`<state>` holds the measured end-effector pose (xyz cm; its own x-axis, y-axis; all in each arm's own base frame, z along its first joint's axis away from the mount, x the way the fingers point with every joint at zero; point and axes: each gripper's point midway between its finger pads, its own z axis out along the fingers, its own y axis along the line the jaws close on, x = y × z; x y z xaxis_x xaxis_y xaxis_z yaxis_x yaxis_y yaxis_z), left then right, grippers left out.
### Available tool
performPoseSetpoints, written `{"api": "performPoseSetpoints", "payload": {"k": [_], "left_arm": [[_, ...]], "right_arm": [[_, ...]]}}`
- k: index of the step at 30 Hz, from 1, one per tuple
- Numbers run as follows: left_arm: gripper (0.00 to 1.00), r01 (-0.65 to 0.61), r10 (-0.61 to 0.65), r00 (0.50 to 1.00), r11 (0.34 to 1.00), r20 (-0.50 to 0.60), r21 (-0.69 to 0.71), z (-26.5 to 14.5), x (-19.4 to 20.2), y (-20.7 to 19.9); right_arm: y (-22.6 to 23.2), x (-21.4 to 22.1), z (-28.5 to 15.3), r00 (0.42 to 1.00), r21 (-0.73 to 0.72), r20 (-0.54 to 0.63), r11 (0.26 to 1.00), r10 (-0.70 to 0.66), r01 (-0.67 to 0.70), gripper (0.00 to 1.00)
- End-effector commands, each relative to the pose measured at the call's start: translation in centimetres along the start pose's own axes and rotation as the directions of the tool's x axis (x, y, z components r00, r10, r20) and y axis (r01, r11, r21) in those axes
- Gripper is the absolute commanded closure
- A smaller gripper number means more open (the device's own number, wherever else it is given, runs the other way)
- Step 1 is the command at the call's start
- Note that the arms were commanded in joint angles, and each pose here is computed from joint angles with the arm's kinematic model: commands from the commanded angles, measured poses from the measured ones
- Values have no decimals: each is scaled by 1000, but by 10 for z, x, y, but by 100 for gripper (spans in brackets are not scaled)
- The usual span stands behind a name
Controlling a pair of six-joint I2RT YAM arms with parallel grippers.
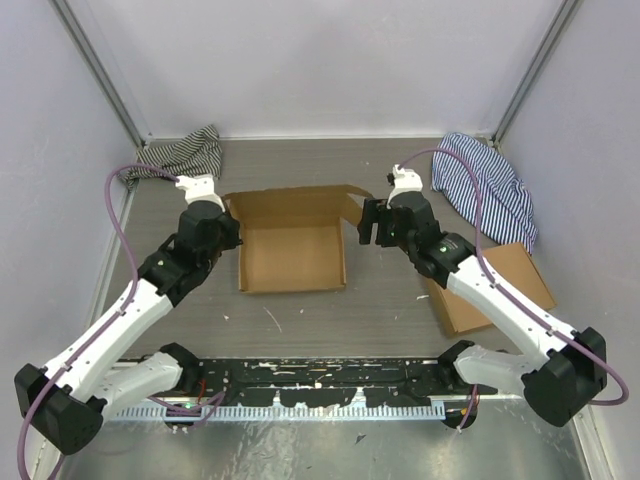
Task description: Fold the paper box
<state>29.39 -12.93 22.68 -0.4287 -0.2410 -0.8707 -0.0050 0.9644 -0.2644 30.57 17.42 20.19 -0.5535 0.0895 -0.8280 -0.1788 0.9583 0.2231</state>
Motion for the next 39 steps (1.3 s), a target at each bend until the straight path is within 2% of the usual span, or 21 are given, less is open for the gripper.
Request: {"api": "performPoseSetpoints", "payload": {"k": [1, 7, 12, 18, 21, 29, 34, 39], "left_arm": [[100, 3, -4, 998, 1000, 58, 1, 7, -14, -5], [100, -11, 12, 998, 1000, 58, -14, 10, -13, -2], [100, -18, 19, 998, 1000, 56, -17, 11, -11, -1], [100, -25, 26, 998, 999, 53, -22, 14, -10, -2], [100, -29, 30, 998, 999, 48, -23, 16, -9, -3], [100, -43, 45, 998, 998, 34, -41, 22, -6, -1], [100, -54, 56, 998, 997, 28, -56, 25, -5, 0], [100, -65, 67, 997, 995, 29, -72, 24, -7, 3]], "right_arm": [[19, -13, -4, 993, -111, 54, 988, -102, 107, 21], [41, -30, 5, 985, -192, 87, 967, -151, 166, 28], [30, -38, 18, 976, -112, 104, 973, -190, 201, 31], [30, -48, 26, 960, -98, 170, 966, -222, 240, 34], [37, -46, 32, 959, -125, 167, 960, -228, 250, 43], [58, -40, 45, 984, -213, 105, 963, -144, 164, 81], [67, -48, 48, 994, -222, 76, 971, -73, 88, 89], [71, -63, 44, 998, -203, 52, 978, -27, 37, 91]]}}
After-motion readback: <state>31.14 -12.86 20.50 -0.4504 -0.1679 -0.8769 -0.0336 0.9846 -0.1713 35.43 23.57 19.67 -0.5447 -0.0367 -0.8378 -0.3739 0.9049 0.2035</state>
